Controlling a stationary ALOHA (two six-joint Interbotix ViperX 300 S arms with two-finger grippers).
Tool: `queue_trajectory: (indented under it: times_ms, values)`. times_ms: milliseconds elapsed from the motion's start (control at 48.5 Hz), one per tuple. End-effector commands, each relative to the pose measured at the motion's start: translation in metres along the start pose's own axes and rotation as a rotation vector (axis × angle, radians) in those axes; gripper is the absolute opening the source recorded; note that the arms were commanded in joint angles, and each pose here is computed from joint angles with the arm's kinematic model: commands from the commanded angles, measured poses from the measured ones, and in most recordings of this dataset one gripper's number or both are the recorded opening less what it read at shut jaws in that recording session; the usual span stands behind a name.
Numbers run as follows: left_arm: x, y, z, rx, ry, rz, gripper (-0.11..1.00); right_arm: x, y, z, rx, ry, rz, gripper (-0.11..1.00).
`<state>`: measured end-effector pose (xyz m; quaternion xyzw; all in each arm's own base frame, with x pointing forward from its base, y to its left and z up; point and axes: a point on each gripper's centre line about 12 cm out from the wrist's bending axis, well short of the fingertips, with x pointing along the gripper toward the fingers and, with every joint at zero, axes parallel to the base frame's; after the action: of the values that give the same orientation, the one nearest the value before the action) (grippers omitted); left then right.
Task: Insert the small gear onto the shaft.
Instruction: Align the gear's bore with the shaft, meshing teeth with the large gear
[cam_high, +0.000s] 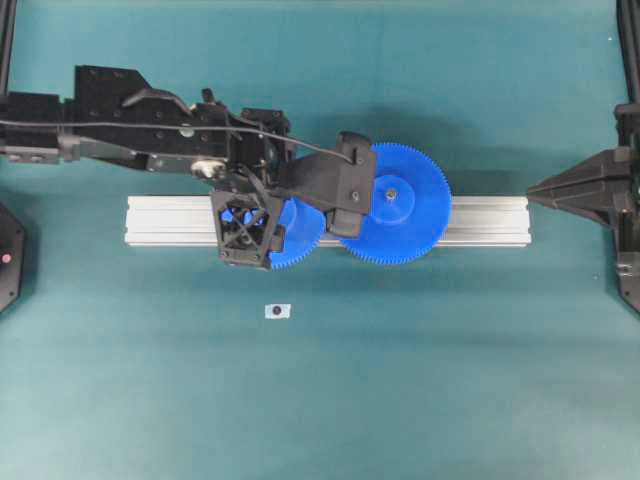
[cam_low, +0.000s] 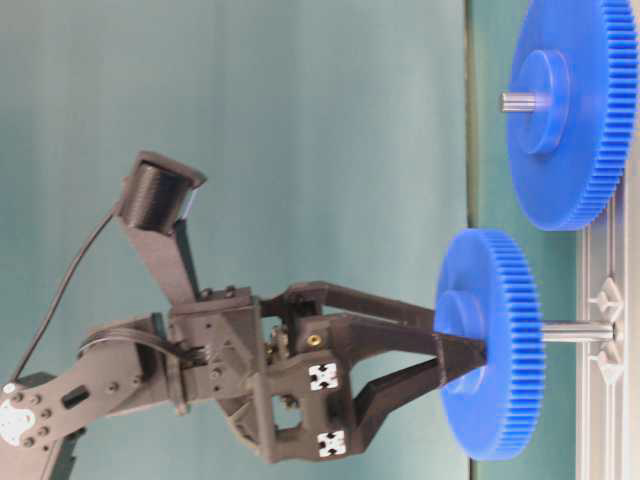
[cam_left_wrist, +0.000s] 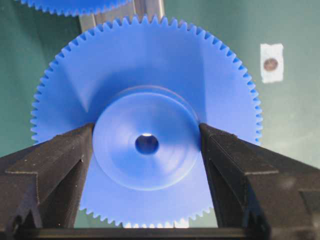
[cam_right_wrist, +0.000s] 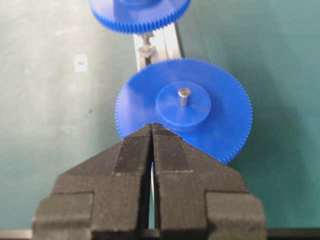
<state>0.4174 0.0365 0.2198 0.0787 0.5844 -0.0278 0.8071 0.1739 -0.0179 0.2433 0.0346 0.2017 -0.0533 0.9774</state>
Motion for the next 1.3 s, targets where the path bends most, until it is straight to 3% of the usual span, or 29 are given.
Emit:
queue_trajectory:
  times_ms: [0,413,660,846,1279]
  values:
    - [-0.008,0.003,0.006,-0.001,-0.038,0.011,0.72,0.000,-0.001,0.003,0.012,-0.006,-0.004,0.07]
    - [0.022,0.000,-0.001,-0.008,0.018,-0.002,0.72,0.000,-0.002,0.003,0.013,-0.008,-0.010,0.07]
    - [0.022,0.000,-0.002,-0.008,0.014,-0.002,0.72,0.000,-0.002,0.003,0.013,-0.008,-0.010,0.06]
    - [0.022,0.011,-0.008,-0.036,0.022,0.005,0.72,0.000,-0.002,0.002,0.013,-0.007,-0.010,0.06]
    - [0.018,0.018,-0.008,-0.025,0.006,0.014,0.72,0.000,-0.002,0.002,0.013,-0.007,-0.010,0.06]
